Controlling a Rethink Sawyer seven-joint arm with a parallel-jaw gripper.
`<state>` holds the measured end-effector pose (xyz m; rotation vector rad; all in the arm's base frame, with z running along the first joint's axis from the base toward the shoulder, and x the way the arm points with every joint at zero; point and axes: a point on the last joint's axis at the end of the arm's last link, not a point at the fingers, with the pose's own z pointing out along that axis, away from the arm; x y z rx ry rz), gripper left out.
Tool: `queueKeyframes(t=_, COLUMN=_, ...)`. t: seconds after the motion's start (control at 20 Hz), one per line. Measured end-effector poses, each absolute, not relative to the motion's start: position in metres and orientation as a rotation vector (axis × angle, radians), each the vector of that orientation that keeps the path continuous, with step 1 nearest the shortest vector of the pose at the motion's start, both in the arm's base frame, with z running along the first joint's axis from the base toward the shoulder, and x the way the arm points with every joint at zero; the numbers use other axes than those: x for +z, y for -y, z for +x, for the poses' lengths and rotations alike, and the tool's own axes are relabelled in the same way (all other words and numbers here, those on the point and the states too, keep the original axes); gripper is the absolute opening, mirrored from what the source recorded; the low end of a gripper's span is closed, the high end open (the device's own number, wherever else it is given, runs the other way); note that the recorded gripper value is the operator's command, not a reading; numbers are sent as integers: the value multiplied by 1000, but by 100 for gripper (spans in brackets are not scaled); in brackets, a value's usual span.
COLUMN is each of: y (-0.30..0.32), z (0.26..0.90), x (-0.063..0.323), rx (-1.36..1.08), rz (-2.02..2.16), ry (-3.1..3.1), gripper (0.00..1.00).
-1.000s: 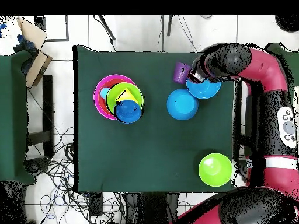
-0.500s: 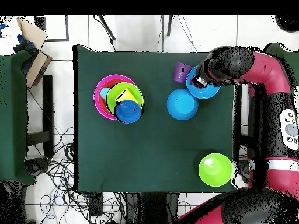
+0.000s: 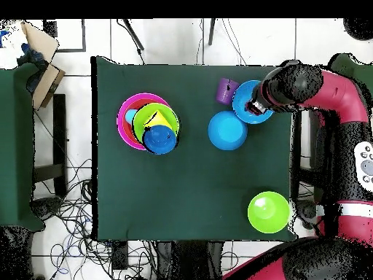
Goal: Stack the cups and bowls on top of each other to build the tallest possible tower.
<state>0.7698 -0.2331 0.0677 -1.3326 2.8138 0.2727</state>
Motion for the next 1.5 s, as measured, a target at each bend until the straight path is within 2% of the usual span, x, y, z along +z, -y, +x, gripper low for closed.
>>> queueKeyframes(t=0.45, y=251, z=749, x=43, rx=291, rz=-1397, ry=-2814, gripper=100)
queueKeyframes(t=0.95, y=270, z=729, x=23, rx=293, rz=-1758, ry=-2560, gripper=100)
queueKeyframes(t=1.5, y=258, z=727, x=12, rx=232, rz=-1882, ry=-2406, gripper=100)
